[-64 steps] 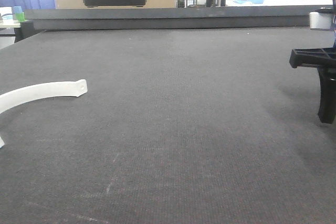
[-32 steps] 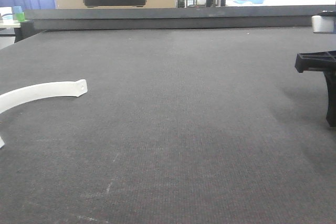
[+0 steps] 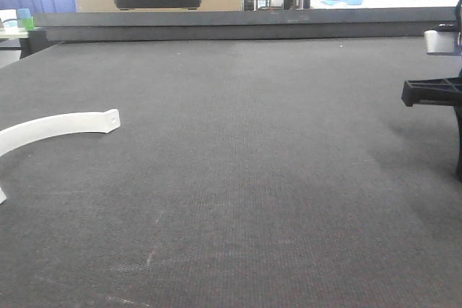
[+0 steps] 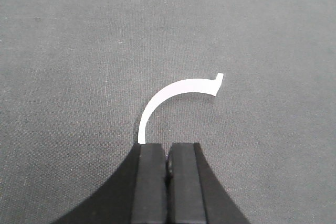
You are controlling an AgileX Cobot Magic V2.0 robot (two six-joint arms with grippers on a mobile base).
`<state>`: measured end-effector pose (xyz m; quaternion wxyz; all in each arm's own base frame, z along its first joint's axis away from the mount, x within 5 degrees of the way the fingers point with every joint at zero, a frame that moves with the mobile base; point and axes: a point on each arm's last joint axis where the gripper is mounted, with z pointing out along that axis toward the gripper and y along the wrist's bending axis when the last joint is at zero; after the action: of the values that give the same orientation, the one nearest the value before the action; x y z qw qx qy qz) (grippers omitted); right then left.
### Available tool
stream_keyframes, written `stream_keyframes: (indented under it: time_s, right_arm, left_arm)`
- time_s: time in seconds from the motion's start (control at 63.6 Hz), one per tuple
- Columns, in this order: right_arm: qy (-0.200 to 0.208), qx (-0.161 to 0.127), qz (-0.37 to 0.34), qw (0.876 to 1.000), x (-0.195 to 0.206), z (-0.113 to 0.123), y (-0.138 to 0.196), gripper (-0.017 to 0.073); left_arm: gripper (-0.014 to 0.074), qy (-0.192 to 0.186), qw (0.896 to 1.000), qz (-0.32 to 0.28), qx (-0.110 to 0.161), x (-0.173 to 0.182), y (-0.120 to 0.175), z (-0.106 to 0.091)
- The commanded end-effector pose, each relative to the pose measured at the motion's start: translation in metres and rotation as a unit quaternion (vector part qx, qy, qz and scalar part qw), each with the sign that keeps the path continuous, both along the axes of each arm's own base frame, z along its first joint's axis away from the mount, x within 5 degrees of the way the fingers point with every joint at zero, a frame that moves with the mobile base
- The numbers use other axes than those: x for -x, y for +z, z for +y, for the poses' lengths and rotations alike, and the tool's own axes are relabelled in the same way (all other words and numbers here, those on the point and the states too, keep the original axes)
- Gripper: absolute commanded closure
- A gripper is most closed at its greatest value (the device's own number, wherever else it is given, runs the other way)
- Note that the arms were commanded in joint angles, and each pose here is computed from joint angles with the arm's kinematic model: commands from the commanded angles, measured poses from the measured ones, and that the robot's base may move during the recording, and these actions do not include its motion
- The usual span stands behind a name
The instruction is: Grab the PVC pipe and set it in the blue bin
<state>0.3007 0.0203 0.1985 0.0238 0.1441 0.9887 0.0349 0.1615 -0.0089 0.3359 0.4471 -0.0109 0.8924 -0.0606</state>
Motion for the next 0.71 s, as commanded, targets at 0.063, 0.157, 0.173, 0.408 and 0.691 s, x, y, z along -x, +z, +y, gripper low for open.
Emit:
stream_keyframes:
  time_s: [0.063,0.157,0.173,0.408,0.691]
  right_arm:
    - [0.003,0.008,-0.001,1.0,0.002,-0.003,0.004,0.0727]
    - [0.007,0.007,-0.013,1.0,0.005,-0.004,0.014,0.0727]
    - [0.01,0.007,-0.015,1.0,0.006,-0.004,0.016,0.0727]
    - [0.041,0.007,-0.064,0.997,0.03,0.001,0.06,0.0727]
    - [0.071,0.008,-0.137,0.988,0.053,0.004,0.098,0.0727]
  left_arm:
    - [0.0704,0.002,0.999,0.034,0.018,0.004,0.0,-0.002]
    - [0.0704,0.005,0.997,0.066,0.029,0.005,0.003,-0.003]
    - [0.0704,0.005,0.997,0.073,0.029,0.004,0.003,-0.003]
    - [0.0704,0.017,0.982,0.182,0.048,-0.024,0.006,-0.004]
    - [0.0704,0.02,0.967,0.251,-0.026,-0.083,-0.008,0.001]
